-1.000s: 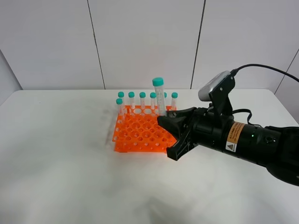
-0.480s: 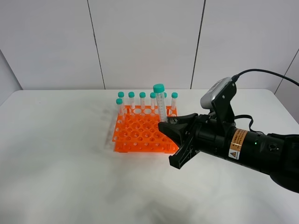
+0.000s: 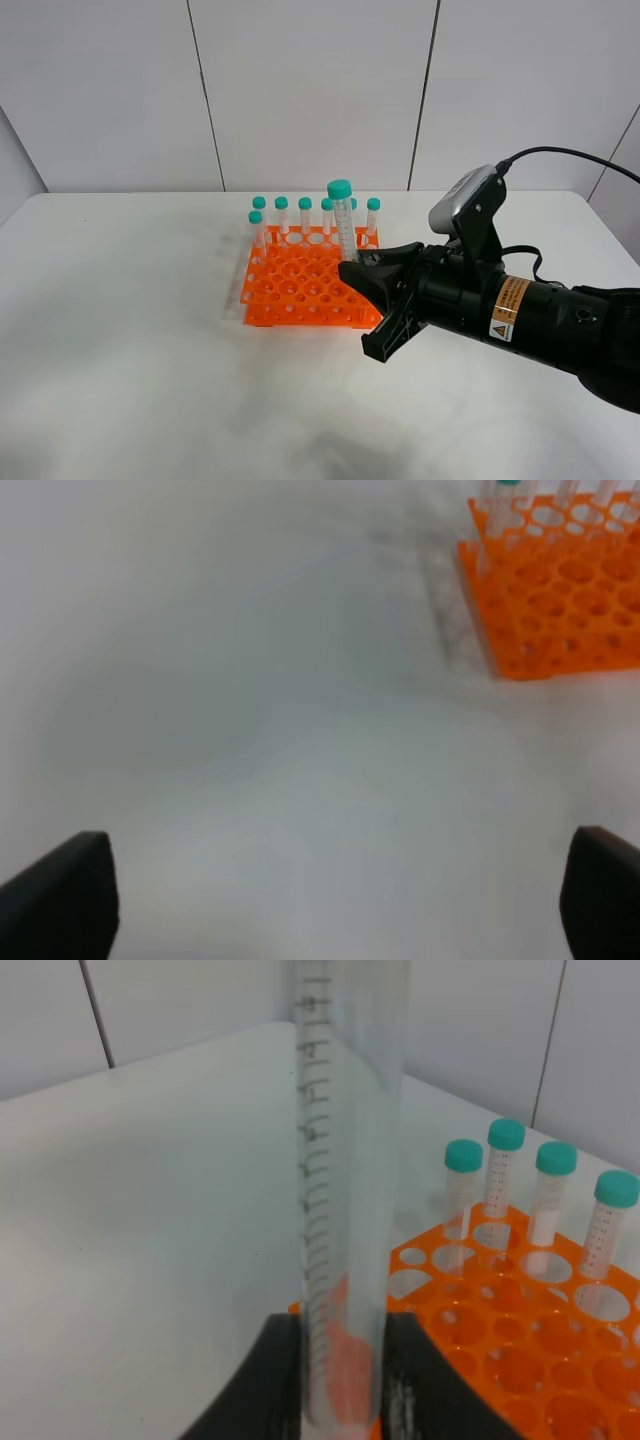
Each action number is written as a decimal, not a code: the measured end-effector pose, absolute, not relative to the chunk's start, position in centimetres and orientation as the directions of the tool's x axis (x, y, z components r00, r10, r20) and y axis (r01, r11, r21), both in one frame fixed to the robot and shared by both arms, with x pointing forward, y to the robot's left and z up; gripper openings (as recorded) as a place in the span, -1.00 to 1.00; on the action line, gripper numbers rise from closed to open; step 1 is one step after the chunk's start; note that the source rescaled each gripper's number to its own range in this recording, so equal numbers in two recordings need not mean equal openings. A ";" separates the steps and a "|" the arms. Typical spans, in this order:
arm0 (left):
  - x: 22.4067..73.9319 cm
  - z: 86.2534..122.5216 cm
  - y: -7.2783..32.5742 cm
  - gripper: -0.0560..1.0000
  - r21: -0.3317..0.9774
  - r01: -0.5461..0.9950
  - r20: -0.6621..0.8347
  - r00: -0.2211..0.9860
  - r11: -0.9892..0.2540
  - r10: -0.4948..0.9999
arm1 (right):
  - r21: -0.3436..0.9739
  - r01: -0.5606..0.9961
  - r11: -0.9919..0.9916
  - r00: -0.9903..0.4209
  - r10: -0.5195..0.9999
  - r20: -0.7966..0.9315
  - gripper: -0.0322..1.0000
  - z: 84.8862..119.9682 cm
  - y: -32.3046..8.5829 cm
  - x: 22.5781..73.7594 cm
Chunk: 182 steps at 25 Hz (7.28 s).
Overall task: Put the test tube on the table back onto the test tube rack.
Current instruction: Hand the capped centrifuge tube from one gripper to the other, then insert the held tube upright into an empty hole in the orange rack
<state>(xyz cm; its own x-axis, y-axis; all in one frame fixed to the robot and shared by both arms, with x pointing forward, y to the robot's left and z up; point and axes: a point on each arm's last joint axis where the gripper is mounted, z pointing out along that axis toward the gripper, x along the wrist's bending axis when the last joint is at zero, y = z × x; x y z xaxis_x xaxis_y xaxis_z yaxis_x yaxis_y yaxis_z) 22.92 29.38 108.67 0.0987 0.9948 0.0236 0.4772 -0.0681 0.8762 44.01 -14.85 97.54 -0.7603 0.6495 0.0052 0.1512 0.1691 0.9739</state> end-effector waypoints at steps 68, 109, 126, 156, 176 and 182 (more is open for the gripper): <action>48.9 108.9 12.9 1.00 0.828 0.498 -0.255 0.744 -0.258 0.618 | 0.956 0.179 0.234 -0.750 0.661 -0.021 -0.94 96.9 -15.1 44.0; 50.7 108.0 6.9 -0.63 0.820 0.503 -0.306 0.789 -0.273 0.533 | 0.963 0.167 0.212 -0.734 0.679 -0.022 -0.94 97.2 -15.1 44.2; 50.8 108.0 7.0 -0.85 0.833 0.468 -0.265 0.807 -0.296 0.528 | 0.963 0.164 0.212 -0.735 0.678 -0.024 -0.94 97.1 -15.2 44.2; 50.7 108.0 7.0 -0.88 0.831 0.471 -0.270 0.807 -0.296 0.524 | 0.971 0.153 0.186 -0.724 0.690 -0.018 0.19 97.4 -15.2 44.3; 51.0 108.1 7.0 -0.88 0.838 0.467 -0.261 0.798 -0.282 0.544 | 0.856 0.401 0.325 -0.598 0.801 -0.024 0.19 94.9 -17.3 44.7; 51.0 108.1 7.0 -0.88 0.838 0.467 -0.261 0.798 -0.282 0.544 | 0.852 0.461 0.249 -0.462 0.887 -0.008 0.19 94.8 -19.7 45.9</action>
